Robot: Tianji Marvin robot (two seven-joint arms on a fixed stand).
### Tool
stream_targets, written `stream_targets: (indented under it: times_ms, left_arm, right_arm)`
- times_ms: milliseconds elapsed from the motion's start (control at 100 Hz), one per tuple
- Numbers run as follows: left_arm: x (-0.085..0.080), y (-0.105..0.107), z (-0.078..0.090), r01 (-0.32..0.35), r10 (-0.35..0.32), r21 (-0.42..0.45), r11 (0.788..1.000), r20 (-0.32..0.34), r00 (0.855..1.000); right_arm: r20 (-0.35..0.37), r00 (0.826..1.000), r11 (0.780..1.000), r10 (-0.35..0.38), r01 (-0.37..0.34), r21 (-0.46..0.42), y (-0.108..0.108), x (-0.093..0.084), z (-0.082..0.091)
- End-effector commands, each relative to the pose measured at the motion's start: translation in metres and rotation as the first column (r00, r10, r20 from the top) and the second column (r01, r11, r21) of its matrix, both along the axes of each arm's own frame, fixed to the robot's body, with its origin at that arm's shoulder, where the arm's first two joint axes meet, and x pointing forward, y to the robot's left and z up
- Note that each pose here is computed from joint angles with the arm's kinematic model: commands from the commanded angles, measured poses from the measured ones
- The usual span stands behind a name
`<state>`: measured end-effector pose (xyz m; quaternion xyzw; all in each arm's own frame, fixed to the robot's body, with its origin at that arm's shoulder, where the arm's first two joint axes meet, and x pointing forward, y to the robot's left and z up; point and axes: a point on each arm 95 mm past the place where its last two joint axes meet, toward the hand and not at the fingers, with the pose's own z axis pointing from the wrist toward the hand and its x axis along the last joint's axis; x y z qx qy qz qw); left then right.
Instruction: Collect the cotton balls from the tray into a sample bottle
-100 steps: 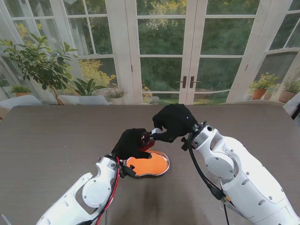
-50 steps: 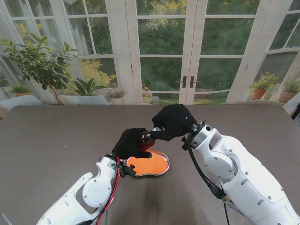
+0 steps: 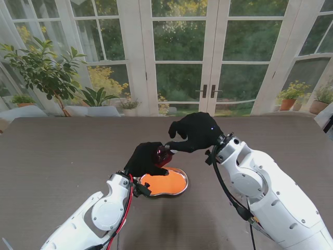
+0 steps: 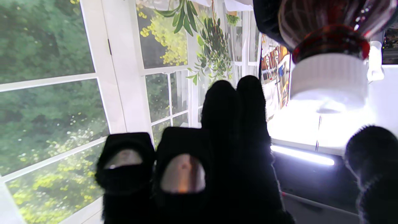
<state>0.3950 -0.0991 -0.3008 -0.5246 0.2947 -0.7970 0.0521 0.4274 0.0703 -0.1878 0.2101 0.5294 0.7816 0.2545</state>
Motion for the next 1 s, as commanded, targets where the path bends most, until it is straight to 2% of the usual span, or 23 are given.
stream_targets:
  times_ms: [0,200,490,990]
  left_arm:
    - [-0.001,-0.003,0.002,0.013,-0.013,-0.002,1.0,-0.004,1.0]
    - [-0.002,-0.002,0.002,0.012,-0.012,0.001,1.0,-0.003,1.0]
    - [-0.002,-0.002,0.002,0.015,-0.015,0.002,1.0,-0.005,1.0]
    - [-0.002,-0.003,0.002,0.018,-0.018,0.003,1.0,-0.009,1.0]
  right_arm:
    - [0.001,0.999,0.999,0.033,-0.033,0.019,0.001,-0.002,0.005]
    - [0.02,0.995,0.994,0.098,-0.099,0.046,-0.008,-0.003,0.012]
    - [0.092,0.99,0.993,0.108,-0.111,0.028,-0.007,-0.004,0.007]
    - [0.132,0.985,0.993,0.11,-0.115,0.033,0.001,-0.004,0.001]
